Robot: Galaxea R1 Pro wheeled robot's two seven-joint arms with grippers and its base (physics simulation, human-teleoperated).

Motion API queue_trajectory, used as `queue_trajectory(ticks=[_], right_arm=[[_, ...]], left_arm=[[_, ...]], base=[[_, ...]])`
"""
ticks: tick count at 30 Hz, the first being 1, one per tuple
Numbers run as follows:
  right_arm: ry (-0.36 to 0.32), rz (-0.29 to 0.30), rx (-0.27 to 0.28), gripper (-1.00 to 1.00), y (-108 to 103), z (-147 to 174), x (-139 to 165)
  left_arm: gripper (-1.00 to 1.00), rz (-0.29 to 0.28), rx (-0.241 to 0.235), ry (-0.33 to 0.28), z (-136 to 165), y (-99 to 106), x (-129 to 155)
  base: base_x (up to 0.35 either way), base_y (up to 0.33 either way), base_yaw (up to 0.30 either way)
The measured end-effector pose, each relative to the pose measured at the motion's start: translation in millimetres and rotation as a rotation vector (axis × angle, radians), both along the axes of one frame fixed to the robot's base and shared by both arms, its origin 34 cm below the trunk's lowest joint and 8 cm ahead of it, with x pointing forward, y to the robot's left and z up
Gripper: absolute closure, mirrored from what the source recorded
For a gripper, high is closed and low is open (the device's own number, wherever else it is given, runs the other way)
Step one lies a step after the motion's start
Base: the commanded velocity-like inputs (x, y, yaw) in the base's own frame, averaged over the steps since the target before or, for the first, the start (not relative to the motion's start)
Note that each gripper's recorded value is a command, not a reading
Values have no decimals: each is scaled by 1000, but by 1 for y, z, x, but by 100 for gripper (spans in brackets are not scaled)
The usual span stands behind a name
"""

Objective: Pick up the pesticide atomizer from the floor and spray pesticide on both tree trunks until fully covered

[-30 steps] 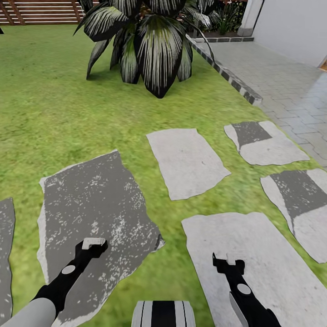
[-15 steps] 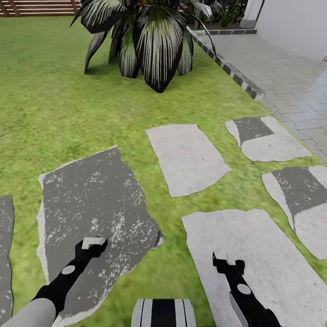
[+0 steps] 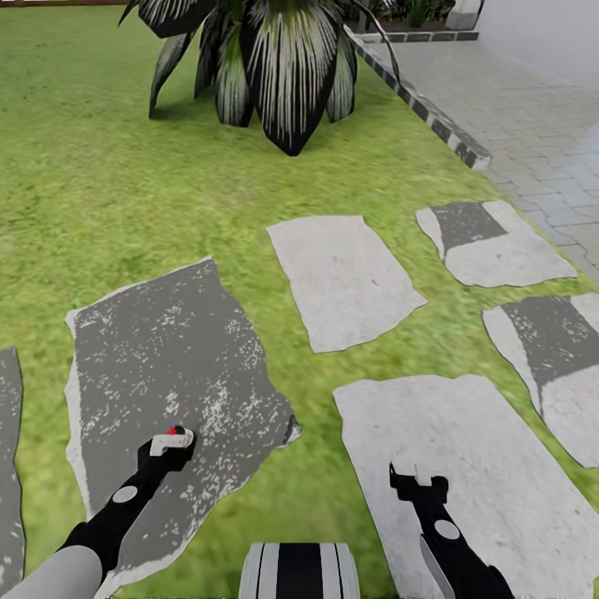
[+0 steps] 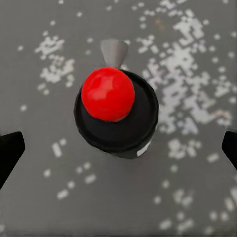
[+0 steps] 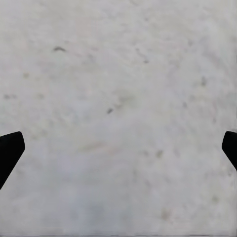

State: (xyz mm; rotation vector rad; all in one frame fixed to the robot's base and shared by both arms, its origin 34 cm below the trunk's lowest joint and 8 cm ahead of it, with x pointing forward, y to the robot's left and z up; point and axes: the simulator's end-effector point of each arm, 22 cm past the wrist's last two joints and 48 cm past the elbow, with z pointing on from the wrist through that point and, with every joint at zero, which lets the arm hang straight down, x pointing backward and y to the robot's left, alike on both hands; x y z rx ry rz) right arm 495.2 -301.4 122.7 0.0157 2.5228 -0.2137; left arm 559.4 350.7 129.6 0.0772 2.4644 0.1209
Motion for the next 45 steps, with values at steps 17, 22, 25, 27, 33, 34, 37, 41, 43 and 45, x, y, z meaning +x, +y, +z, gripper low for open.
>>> queue_trajectory(ticks=[17,22,25,27,33,34,37,41,43,45], right_arm=[[14,0,0,-100,0,-6,-5],[13,0,0,-100,0,-6,-5],[13,0,0,-100,0,-6,-5],[13,0,0,-100,0,-6,-5],[14,0,0,-100,0,-6,-6],[14,0,0,-100,0,-6,-5],[13,0,0,-100,0,-6,-5],[14,0,0,-100,0,-6,-6],[15,0,0,-100,0,-6,-6],[15,0,0,-100,0,-6,-6]], left_arm=[[-100,1,-1,25,-10,-1,-10],[-100,1,-2,24,-10,-1,-10],[-100,1,-2,22,-9,-1,-9],[-100,1,-2,21,-9,-1,-8],[-100,1,-2,21,-9,-1,-8],[-100,1,-2,21,-9,-1,-8],[-100,1,-2,19,-8,-1,-8],[-100,0,-2,17,-8,-1,-7],[-100,0,-2,18,-8,-1,-7],[-100,1,-2,19,-8,-1,-8]], base=[[0,0,0],[63,11,0],[39,13,0],[15,5,0],[5,1,0],[21,0,0],[110,0,0],[37,0,0],[10,0,0],[5,0,0]])
